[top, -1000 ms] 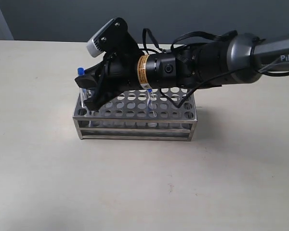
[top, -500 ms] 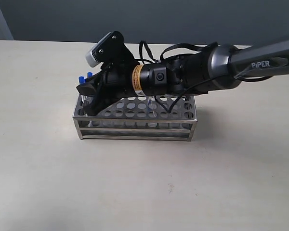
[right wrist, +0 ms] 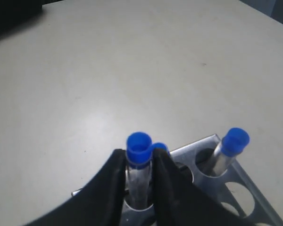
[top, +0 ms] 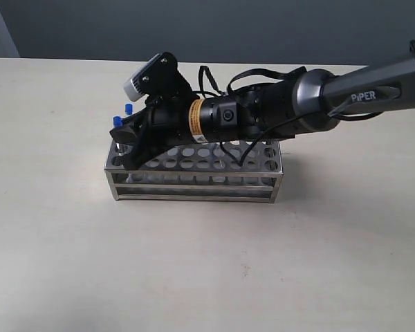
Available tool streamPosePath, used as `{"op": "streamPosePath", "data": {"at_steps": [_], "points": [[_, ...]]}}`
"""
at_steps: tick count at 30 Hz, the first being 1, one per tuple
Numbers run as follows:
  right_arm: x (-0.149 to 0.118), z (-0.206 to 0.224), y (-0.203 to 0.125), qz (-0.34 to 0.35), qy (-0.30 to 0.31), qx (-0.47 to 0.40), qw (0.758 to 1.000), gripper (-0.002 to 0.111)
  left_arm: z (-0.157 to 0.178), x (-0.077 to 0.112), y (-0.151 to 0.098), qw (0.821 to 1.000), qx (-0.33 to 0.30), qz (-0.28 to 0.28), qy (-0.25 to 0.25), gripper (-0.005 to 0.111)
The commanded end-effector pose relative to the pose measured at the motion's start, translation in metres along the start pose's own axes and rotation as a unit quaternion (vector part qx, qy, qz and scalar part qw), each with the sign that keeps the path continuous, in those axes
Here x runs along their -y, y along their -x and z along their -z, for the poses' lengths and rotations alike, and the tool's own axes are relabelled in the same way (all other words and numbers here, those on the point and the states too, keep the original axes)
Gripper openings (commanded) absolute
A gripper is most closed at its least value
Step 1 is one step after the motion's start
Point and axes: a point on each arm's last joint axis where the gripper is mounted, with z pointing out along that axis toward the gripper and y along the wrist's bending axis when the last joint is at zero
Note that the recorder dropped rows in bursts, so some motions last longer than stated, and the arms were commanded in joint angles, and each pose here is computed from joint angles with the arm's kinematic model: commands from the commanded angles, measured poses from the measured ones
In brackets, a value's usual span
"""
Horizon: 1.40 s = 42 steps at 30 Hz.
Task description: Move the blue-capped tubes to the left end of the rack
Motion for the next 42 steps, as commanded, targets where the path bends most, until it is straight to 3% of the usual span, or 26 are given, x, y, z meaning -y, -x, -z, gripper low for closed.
{"op": "streamPosePath", "data": {"at_steps": [1,4,12,17,21,26,36,38,41,42], "points": [[0.001,0.000,0.002,0.000,-0.009,-0.007,1.000,0.041,0.000,0.000,-0.001,1.000,-0.001,0.001,-0.004,0.000],[0.003,0.005,0.005,-0.003,-0.027,-0.022,0.999,0.044,0.000,0.000,-0.001,1.000,-0.001,0.001,-0.004,0.000],[0.014,0.051,0.051,0.040,-0.170,-0.046,0.984,0.043,0.000,0.000,-0.001,1.000,-0.001,0.001,-0.004,0.000],[0.007,0.088,0.066,0.047,-0.206,-0.040,0.977,0.043,0.000,0.000,-0.001,1.000,-0.001,0.001,-0.004,0.000],[0.009,0.106,0.044,0.001,-0.218,-0.056,0.974,0.043,0.000,0.000,-0.001,1.000,-0.001,0.001,-0.004,0.000],[0.017,0.112,0.005,-0.048,-0.185,-0.065,0.979,0.043,0.000,0.000,-0.001,1.000,-0.001,0.001,-0.004,0.000],[0.032,0.089,-0.035,-0.057,-0.185,-0.090,0.977,0.043,0.000,0.000,-0.001,1.000,-0.001,0.001,-0.004,0.000],[0.033,0.087,-0.037,-0.068,-0.186,-0.084,0.977,0.032,0.000,0.000,-0.001,1.000,-0.001,0.001,-0.004,0.000],[0.032,0.088,-0.034,-0.068,-0.184,-0.075,0.978,0.000,0.000,0.000,-0.001,1.000,-0.001,0.001,-0.004,0.000],[0.032,0.088,-0.032,-0.067,-0.182,-0.071,0.978,0.000,0.000,0.000,-0.001,1.000,-0.001,0.001,-0.004,0.000]]}}
